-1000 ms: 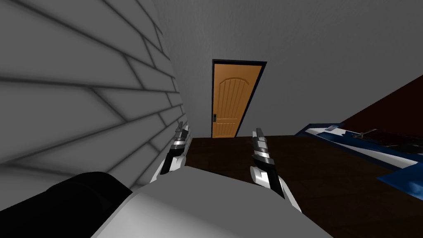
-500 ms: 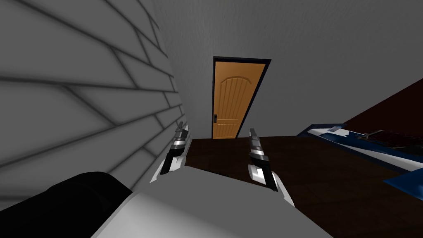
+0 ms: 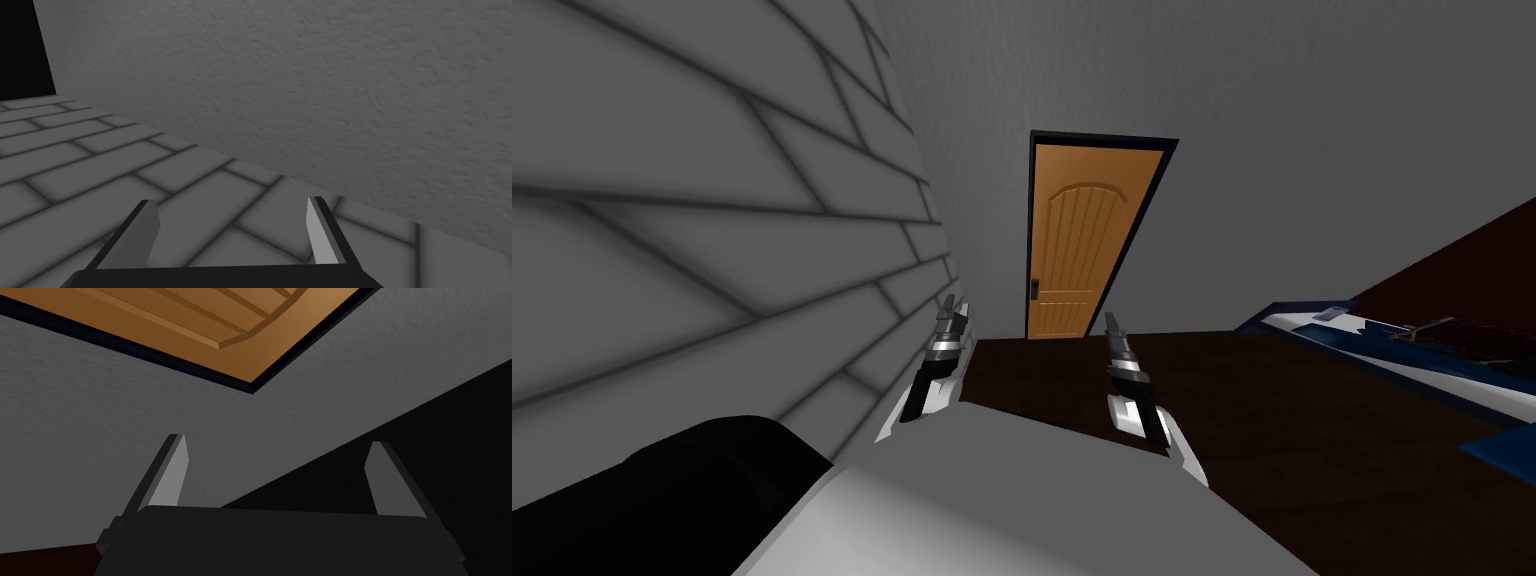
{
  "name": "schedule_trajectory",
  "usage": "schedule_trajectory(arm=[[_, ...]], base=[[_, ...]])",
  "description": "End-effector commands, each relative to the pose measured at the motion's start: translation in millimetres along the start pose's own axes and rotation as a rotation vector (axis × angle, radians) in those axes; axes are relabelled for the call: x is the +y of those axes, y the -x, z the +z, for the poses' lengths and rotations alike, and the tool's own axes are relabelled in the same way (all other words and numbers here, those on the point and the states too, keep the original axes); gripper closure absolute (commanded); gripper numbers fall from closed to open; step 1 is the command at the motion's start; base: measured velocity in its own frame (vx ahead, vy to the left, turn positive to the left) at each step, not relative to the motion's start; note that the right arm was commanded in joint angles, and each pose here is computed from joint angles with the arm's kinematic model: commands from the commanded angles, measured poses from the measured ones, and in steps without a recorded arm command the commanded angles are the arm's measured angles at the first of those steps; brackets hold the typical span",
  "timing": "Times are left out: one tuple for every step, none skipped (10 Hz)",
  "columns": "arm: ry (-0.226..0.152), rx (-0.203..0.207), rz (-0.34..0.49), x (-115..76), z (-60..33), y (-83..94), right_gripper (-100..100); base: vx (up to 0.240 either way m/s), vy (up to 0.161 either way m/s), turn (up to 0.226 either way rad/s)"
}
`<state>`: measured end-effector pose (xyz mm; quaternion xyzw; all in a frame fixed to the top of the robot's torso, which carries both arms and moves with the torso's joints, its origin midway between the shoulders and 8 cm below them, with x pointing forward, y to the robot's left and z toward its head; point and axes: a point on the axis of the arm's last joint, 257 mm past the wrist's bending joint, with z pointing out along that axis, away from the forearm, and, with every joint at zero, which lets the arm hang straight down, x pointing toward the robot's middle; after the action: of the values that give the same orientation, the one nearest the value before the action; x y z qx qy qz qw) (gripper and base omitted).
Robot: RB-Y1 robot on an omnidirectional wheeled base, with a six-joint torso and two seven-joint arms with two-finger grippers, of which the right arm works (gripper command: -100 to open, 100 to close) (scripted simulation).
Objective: Pull the door open
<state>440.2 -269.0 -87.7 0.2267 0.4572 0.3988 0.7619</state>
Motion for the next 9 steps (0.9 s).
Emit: schedule_trajectory(arm=[[-0.011, 0.021, -0.042, -8.8, 3.1, -9.8, -100], [-0.018, 0.035, -0.067, -13.8, 4.3, -15.8, -100], [-0.024, 0.048, -0.091, -18.8, 5.5, -21.9, -100], [-0.030, 0.062, -0.116, -23.7, 6.7, -28.2, -100], [-0.036, 0.076, -0.141, -28.7, 7.8, -34.4, -100], [-0.041, 0.090, -0.166, -33.5, 8.9, -40.6, -100], [-0.046, 0.105, -0.191, -38.3, 9.9, -46.7, -100], [-0.051, 0.119, -0.216, -43.0, 10.8, -52.9, -100], [-0.056, 0.134, -0.241, -47.6, 11.7, -59.2, -100]], base=[[0.104, 0.058, -0.009], [0.095, 0.041, -0.008], [0.087, 0.043, -0.004], [0.085, 0.062, -0.008], [0.093, 0.062, -0.011], [0.108, 0.071, -0.006], [0.107, 0.064, -0.009], [0.105, 0.046, -0.009], [0.087, 0.052, -0.005]])
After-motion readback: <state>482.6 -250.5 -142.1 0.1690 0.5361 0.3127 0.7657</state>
